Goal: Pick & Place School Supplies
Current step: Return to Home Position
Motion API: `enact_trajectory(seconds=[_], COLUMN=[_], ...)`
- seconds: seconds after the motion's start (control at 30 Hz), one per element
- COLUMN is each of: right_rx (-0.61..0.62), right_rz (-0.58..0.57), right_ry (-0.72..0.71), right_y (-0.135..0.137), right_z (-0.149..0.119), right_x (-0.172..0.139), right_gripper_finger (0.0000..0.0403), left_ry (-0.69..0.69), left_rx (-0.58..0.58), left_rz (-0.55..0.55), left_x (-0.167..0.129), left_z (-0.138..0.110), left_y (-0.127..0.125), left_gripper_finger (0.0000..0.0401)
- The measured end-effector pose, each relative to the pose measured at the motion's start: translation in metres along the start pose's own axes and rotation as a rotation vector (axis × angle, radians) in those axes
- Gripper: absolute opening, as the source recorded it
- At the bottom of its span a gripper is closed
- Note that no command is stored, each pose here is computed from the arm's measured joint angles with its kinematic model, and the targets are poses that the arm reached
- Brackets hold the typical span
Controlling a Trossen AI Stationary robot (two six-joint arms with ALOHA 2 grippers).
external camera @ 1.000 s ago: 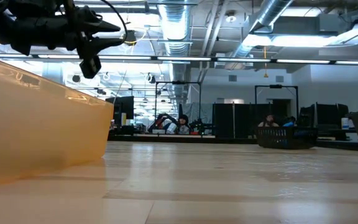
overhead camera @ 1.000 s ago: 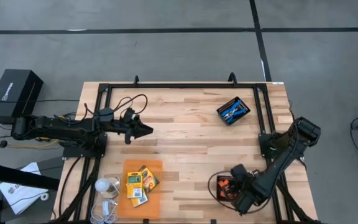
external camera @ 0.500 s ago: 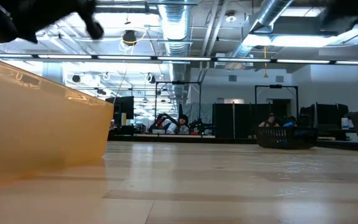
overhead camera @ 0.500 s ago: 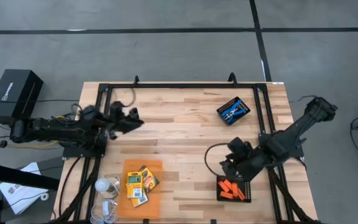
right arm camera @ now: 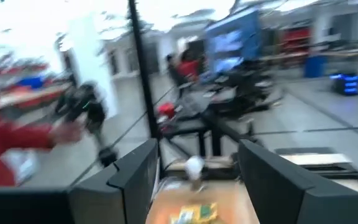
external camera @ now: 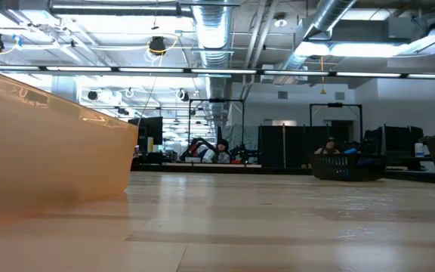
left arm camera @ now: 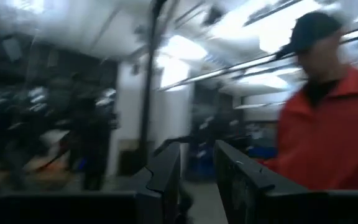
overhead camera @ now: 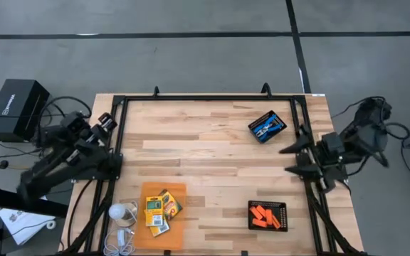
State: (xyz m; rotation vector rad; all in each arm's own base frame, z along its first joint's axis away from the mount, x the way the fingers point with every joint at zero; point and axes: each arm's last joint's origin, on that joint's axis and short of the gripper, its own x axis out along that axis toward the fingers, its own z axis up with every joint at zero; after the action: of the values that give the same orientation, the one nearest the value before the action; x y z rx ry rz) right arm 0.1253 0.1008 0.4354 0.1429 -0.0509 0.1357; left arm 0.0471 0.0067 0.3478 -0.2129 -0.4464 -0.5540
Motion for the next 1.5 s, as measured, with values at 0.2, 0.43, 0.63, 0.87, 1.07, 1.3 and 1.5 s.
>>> enact_trajectory(seconds=[0.2, 0.43, 0.63, 0.87, 1.07, 1.3, 1.5], right_rx=[-0.005, 0.019, 0.016, 0.041, -0.024, 0.024, 0.030], right_rz=[0.195, 0.449, 0.440, 0.328, 0.145, -0.129, -0.176], right_ry=[-0.078, -0.398, -0.459, -0.389, -0.249, -0.113, -0.066], right_y=[-0.003, -0.028, -0.048, -0.064, -0.075, -0.082, -0.083], right_z=[-0.025, -0.107, -0.154, -0.169, -0.183, -0.204, -0.221], right_x=[-0.014, -0.046, -0.064, -0.078, -0.082, -0.078, -0.075], right_gripper_finger=[0.0213, 0.0214, 0.0212, 0.0209, 0.0209, 0.0209, 0.0209], left_ry=[0.036, 0.017, -0.011, -0.043, 0.035, 0.129, 0.191], left_rx=[0.088, 0.041, 0.030, -0.054, -0.053, -0.122, 0.025], left_rz=[0.200, 0.380, 0.435, 0.468, 0.473, 0.736, 1.113], left_x=[-0.010, -0.027, -0.045, -0.066, -0.063, -0.069, -0.078], left_z=[0.000, -0.023, -0.055, -0.105, -0.116, -0.142, -0.154], left_y=[-0.008, 0.016, 0.038, 0.056, 0.064, 0.085, 0.103], left_gripper_finger=[0.0090, 0.0090, 0.0090, 0.0090, 0.0090, 0.0090, 0.0090])
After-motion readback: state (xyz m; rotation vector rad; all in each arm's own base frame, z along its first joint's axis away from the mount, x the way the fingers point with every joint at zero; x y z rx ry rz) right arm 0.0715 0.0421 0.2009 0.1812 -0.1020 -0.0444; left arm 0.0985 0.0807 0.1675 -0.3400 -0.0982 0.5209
